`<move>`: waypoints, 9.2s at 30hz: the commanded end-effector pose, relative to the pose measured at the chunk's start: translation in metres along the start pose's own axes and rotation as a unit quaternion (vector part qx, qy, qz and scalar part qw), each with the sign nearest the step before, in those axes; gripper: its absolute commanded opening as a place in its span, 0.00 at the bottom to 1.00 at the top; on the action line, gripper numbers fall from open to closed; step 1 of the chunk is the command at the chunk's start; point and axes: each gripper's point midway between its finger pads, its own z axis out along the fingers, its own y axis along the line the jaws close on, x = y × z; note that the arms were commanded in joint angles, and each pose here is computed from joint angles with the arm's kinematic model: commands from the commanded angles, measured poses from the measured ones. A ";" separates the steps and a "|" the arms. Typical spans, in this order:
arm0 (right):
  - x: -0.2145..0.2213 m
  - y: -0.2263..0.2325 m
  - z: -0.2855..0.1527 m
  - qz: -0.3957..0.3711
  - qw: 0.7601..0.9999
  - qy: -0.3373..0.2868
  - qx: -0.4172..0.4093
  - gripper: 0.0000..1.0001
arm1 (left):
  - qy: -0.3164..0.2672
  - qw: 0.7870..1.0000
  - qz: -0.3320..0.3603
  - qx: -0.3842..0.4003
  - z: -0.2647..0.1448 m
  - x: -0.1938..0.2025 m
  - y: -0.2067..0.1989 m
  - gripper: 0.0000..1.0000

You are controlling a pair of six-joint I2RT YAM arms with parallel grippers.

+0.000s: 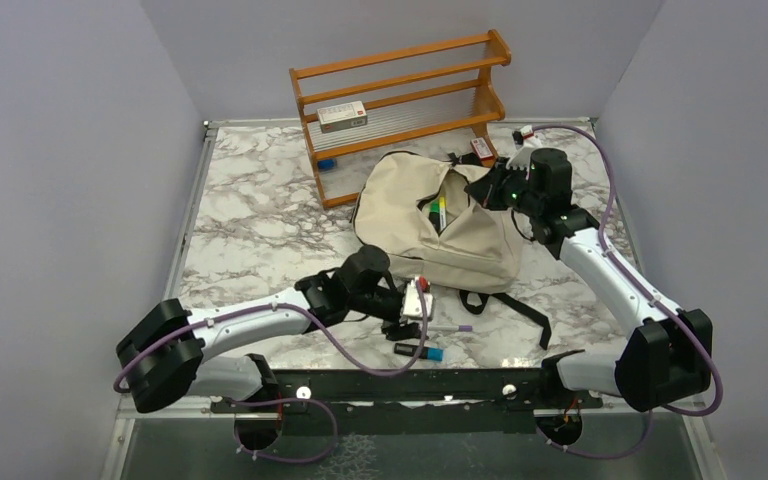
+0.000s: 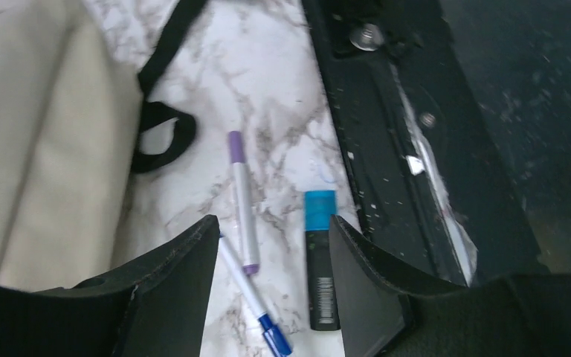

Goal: Pack the student bag
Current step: Pick up the stationery from the center of the board, then place the stationery in the student bag, then pick up the stationery from the center of the board, then place the stationery in the student bag.

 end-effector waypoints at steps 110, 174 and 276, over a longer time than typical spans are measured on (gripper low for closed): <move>-0.016 0.031 -0.026 -0.014 0.997 -0.041 -0.060 0.01 | 0.021 0.846 -0.472 -0.249 -0.003 -0.056 0.245 0.00; -0.030 0.012 -0.031 -0.051 0.998 -0.046 0.005 0.01 | -0.121 0.988 0.053 -0.083 -0.067 -0.076 0.070 0.66; -0.026 0.004 -0.034 -0.066 0.996 -0.064 0.019 0.01 | -0.078 0.962 -0.165 -0.203 -0.039 -0.062 0.117 0.00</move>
